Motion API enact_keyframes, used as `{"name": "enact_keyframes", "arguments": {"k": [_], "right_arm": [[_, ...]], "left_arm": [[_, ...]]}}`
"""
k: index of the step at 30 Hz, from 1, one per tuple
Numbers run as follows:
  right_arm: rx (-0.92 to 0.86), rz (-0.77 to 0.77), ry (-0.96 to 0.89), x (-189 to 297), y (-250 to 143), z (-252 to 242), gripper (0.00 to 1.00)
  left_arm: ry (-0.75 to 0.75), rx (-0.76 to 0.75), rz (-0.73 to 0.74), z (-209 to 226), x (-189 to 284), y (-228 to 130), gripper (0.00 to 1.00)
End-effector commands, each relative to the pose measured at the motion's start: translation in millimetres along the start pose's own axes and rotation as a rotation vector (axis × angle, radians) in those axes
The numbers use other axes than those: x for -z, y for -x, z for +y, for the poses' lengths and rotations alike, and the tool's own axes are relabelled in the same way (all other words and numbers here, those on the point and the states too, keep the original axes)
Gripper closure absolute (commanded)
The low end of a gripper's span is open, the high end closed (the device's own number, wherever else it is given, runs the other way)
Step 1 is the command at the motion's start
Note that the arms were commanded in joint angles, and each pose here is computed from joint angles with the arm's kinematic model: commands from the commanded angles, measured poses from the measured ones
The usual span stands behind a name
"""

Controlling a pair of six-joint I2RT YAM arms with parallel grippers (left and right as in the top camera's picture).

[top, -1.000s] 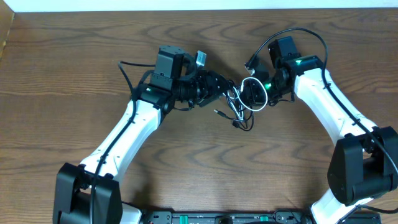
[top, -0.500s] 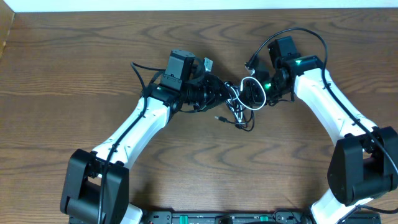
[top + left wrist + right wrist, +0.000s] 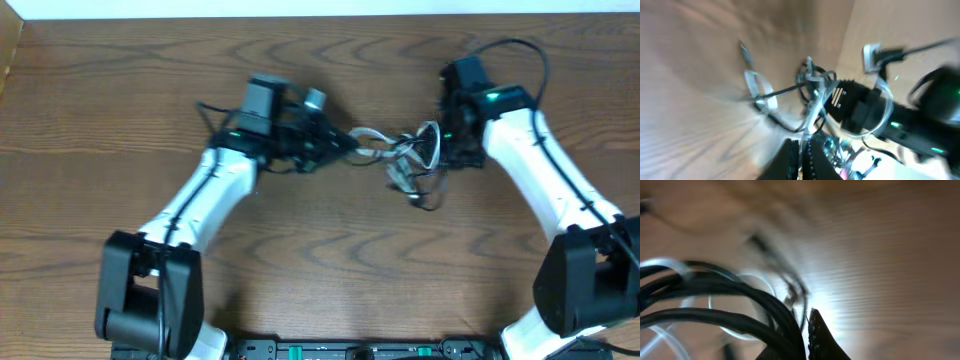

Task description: Untangle cables

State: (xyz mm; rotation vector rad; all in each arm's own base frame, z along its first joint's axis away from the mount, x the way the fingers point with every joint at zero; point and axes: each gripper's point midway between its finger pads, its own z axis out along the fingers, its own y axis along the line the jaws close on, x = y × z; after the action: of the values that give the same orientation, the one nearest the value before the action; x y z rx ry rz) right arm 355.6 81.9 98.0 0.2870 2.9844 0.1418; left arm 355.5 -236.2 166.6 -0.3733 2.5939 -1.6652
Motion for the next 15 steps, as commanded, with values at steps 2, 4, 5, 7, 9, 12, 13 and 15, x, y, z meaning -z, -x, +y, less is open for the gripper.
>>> {"name": "enact_keyframes", "arguments": {"k": [2,4,5,7,9,12,13,15], "right_arm": [[-0.114,-0.075,-0.248,2.9,20.2,-71.4,0.99],[-0.049,-0.053,-0.162,-0.2,20.7,-59.8,0.99],[-0.007,-0.041,-0.107,-1.5,19.9,-50.3,0.99],[0.071,-0.025,-0.013,-2.6,17.7,-32.0,0.99],[0.136,-0.014,0.050,-2.7,14.1,-16.9,0.98],[0.228,0.009,0.145,-1.6,5.3,7.0,0.98],[0.248,0.013,0.167,-1.0,3.2,12.3,0.98],[0.305,0.018,0.219,2.0,-2.2,26.2,0.97]], "left_arm": [[-0.075,-0.057,-0.008,-12.4,27.1,7.9,0.93],[-0.068,-0.056,-0.010,-9.7,28.7,8.5,0.93],[-0.066,-0.060,-0.010,-9.3,28.6,8.4,0.92],[-0.065,-0.069,-0.013,-9.0,28.5,8.7,0.93],[-0.064,-0.077,-0.013,-9.0,28.5,8.7,0.93],[-0.063,-0.082,-0.016,-8.7,28.6,9.2,0.93],[-0.062,-0.082,-0.017,-8.6,28.6,9.4,0.93],[-0.062,-0.083,-0.016,-8.7,28.4,9.2,0.92]]}}
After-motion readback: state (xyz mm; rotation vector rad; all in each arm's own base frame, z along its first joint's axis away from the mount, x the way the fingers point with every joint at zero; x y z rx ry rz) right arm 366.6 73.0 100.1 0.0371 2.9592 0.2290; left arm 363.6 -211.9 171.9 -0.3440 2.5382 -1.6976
